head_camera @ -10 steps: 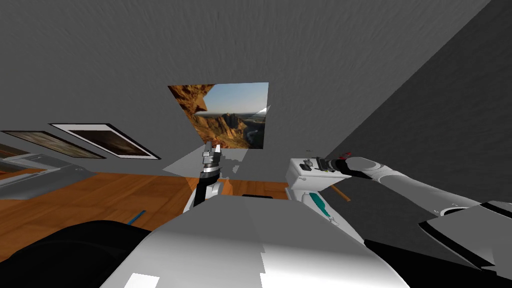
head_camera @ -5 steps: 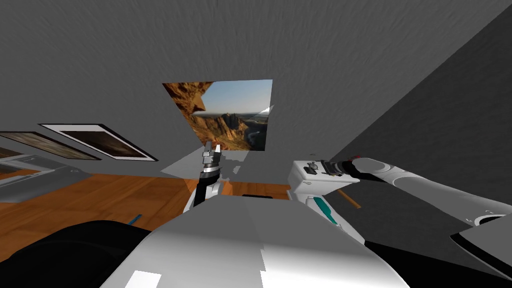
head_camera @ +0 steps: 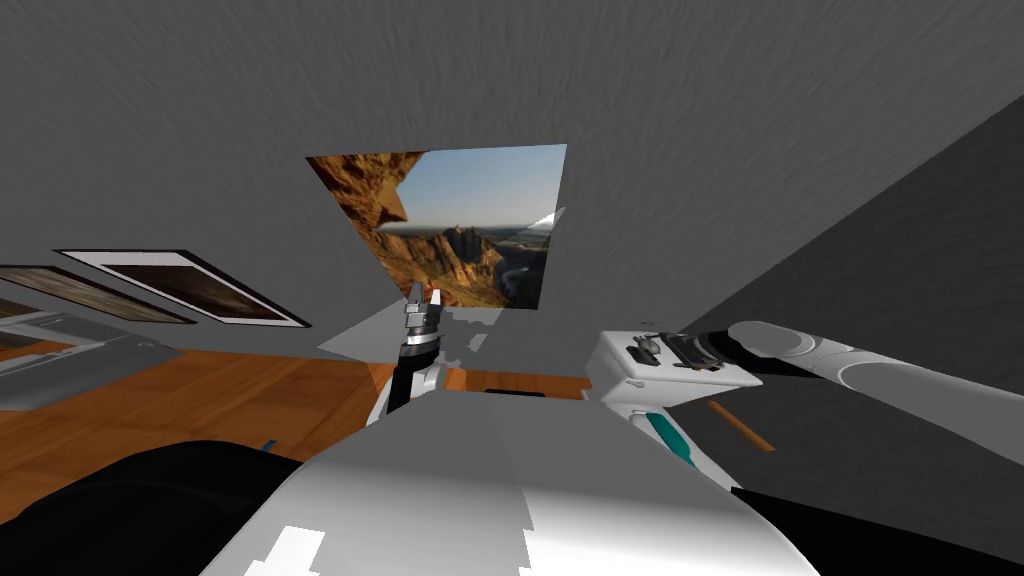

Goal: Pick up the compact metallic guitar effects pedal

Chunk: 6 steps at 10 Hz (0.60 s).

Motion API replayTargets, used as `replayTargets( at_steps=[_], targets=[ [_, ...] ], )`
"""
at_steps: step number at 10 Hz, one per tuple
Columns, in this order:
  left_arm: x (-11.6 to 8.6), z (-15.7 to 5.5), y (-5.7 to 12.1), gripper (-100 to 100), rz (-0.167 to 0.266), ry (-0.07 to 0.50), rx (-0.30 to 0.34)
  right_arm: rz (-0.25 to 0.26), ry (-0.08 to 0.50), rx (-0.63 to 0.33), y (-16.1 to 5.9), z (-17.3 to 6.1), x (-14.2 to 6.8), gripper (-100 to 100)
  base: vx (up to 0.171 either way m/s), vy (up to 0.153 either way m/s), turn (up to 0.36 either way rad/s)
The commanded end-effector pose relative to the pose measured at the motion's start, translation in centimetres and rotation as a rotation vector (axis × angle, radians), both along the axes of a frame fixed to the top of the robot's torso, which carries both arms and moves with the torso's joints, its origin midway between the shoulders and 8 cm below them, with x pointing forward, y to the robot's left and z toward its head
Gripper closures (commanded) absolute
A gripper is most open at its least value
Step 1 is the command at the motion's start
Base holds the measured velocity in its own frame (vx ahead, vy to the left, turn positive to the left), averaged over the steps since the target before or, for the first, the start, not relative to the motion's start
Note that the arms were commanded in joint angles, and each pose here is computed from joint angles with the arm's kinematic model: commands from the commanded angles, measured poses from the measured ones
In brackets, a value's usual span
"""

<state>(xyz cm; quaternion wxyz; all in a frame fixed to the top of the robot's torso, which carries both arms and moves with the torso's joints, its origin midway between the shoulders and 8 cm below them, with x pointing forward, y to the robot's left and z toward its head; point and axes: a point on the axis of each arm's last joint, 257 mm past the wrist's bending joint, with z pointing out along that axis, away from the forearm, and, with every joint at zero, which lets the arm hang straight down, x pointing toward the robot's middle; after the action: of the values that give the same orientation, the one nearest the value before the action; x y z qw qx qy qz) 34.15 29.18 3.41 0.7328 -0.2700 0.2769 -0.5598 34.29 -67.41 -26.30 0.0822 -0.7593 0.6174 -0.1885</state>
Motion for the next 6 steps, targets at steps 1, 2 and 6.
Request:
replayTargets(
  at_steps=[1,2,6],
  targets=[
    [0.0,0.0,0.0,0,0.000,0.000,0.000,0.008,0.033,-0.014,-0.7,-0.4,-1.0,-100,0.096,0.045,0.007],
    [0.0,0.0,0.0,0,0.000,0.000,0.000,0.029,0.131,-0.060,-2.3,-0.9,-4.5,-100,0.142,0.092,0.081],
    [0.0,0.0,0.0,0,0.000,0.000,0.000,0.076,0.346,-0.141,-5.4,-2.1,-12.4,-100,0.164,0.106,0.095]
  ],
)
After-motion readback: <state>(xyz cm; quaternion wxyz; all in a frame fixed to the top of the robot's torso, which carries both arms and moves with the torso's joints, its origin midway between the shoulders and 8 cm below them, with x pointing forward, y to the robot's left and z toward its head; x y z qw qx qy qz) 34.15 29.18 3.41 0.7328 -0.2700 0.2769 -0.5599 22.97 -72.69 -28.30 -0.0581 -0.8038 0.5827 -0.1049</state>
